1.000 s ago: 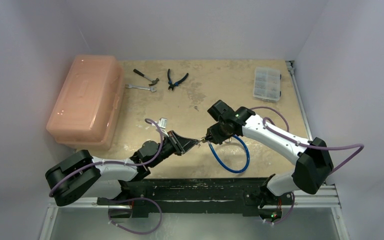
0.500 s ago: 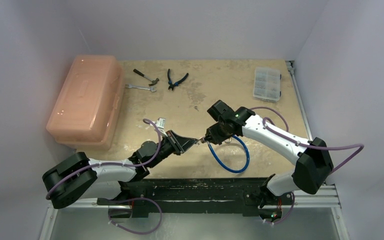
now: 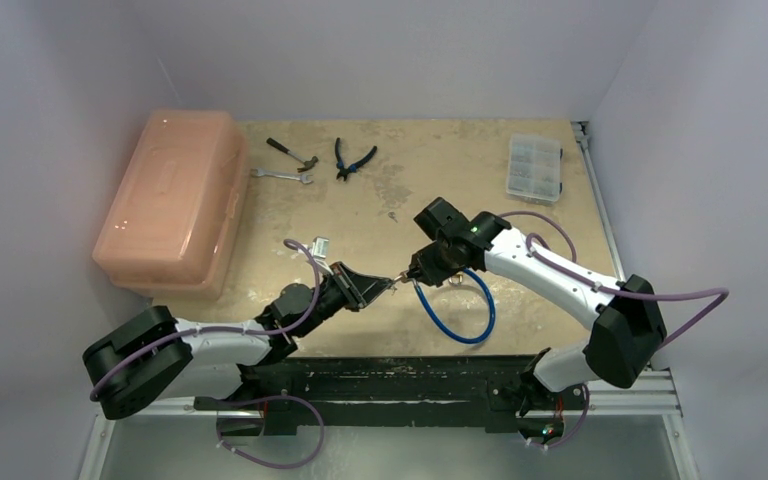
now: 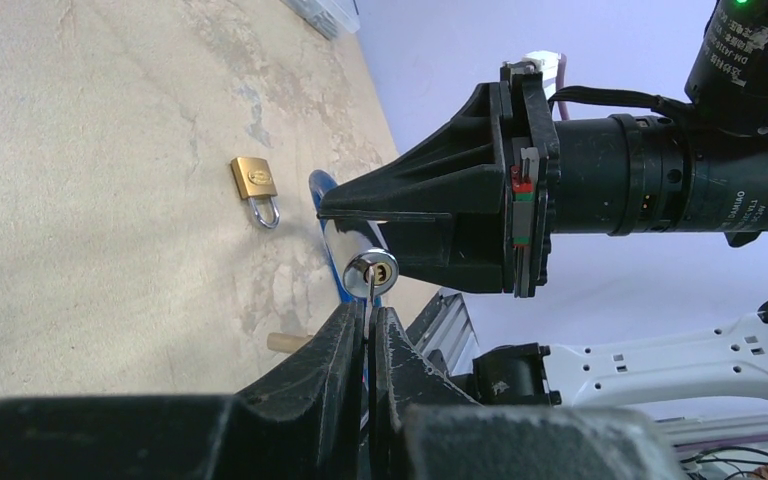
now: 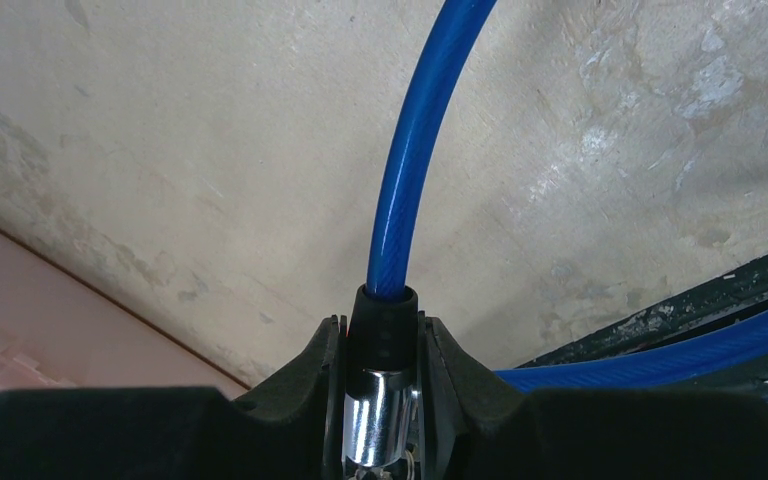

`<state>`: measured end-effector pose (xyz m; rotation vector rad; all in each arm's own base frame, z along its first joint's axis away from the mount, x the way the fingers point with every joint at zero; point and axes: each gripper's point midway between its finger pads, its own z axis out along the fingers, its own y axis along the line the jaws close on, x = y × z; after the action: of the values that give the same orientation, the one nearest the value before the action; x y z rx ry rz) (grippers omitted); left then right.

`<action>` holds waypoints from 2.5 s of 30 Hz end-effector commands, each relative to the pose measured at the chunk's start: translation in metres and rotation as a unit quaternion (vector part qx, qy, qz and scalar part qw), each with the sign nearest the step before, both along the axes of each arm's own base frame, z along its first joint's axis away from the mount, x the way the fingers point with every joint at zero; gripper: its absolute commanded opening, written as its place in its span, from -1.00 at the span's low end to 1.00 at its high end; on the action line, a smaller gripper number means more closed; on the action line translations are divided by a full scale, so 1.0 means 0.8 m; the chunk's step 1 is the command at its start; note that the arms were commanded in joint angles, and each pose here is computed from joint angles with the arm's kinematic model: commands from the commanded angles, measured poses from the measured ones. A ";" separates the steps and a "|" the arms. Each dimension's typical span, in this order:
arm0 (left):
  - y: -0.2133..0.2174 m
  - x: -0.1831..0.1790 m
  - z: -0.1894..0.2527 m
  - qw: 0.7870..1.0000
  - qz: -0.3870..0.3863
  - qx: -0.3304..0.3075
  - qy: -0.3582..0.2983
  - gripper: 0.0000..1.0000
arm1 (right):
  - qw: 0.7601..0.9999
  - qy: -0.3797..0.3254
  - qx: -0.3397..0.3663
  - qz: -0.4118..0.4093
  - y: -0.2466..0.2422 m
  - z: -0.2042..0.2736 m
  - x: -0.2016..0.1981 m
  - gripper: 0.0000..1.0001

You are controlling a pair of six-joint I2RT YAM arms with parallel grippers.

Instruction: Unlock with the key

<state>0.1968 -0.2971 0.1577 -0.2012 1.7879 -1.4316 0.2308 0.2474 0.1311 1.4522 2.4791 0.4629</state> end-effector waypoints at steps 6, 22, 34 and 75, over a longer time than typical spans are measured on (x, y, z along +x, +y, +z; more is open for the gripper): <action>-0.008 0.000 0.019 0.999 -0.013 -0.019 -0.031 -1.00 | 0.999 -0.019 0.034 0.003 0.021 0.024 0.012 -1.00; -0.012 0.001 0.014 0.999 -0.015 -0.017 -0.026 -1.00 | 0.999 -0.024 0.038 0.002 0.023 0.027 0.014 -1.00; -0.016 0.001 0.017 0.999 -0.019 -0.021 -0.028 -1.00 | 0.999 -0.020 0.034 0.004 0.025 0.022 0.016 -1.00; -0.028 0.006 0.002 1.000 -0.014 0.003 0.001 -1.00 | 0.999 -0.041 -0.020 0.019 0.011 0.014 0.025 -1.00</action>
<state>0.2033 -0.3077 0.1506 -0.2044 1.8015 -1.4220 0.2430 0.2448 0.1256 1.3961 2.4633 0.3893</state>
